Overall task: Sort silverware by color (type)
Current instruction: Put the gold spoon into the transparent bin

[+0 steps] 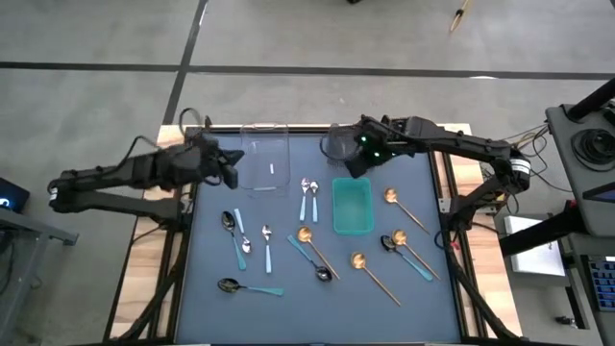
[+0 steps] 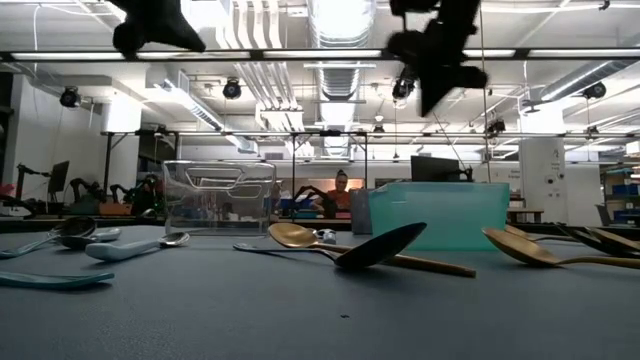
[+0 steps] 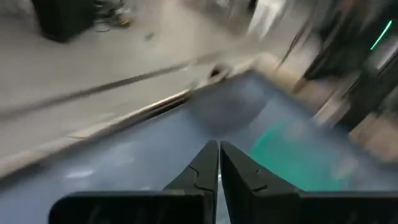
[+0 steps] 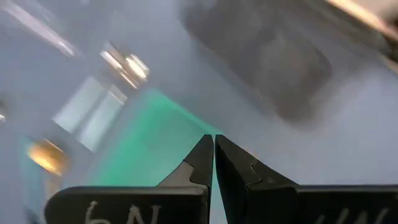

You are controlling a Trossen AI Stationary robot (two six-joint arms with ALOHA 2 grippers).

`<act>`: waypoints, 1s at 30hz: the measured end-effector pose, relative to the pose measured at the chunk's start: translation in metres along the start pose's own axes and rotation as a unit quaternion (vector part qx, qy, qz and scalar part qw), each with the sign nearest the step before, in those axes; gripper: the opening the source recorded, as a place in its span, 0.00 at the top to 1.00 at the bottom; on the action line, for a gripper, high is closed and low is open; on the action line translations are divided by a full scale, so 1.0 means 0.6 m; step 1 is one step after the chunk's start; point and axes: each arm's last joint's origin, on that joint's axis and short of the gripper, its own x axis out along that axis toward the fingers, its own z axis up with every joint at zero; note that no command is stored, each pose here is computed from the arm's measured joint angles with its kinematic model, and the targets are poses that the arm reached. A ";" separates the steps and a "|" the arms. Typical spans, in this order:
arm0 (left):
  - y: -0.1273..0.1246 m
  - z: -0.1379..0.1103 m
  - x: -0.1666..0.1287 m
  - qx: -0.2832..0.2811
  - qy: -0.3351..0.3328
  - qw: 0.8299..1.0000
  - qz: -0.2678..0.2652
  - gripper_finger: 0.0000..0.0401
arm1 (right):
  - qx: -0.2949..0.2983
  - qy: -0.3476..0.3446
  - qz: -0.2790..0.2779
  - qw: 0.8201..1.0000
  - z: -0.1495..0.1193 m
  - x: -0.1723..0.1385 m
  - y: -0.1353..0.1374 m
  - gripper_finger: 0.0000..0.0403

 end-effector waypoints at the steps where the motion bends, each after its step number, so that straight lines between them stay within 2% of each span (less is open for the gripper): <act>1: 0.002 0.010 0.001 0.044 0.026 0.999 0.007 1.00 | 0.006 0.028 -0.021 0.999 -0.009 -0.001 -0.008 0.98; 4: 0.007 0.033 0.009 0.132 0.088 0.987 -0.010 1.00 | 0.025 0.097 -0.077 0.992 -0.032 -0.003 -0.026 0.98; 6: 0.010 0.042 0.017 0.162 0.127 0.976 -0.072 1.00 | 0.028 0.130 -0.104 0.986 -0.044 -0.001 -0.034 0.98; 9: 0.018 0.046 0.029 0.149 0.165 0.957 -0.189 1.00 | 0.027 0.158 -0.105 0.981 -0.058 0.006 -0.041 0.98; 11: 0.028 0.044 0.037 0.124 0.179 0.950 -0.225 1.00 | 0.020 0.176 -0.098 0.979 -0.068 0.014 -0.045 0.98; 16: 0.050 0.042 0.048 0.089 0.181 0.962 -0.185 1.00 | 0.000 0.207 -0.110 0.972 -0.101 0.036 -0.067 0.98; 21: 0.055 0.056 0.056 0.070 0.137 0.980 -0.125 1.00 | -0.007 0.218 -0.116 0.969 -0.130 0.054 -0.091 0.98; 27: 0.060 0.063 0.067 0.054 0.114 0.991 -0.047 1.00 | -0.005 0.223 -0.122 0.967 -0.148 0.078 -0.100 0.98; 30: 0.064 0.063 0.070 0.017 0.111 0.994 0.000 1.00 | -0.004 0.209 -0.111 0.972 -0.148 0.089 -0.099 0.98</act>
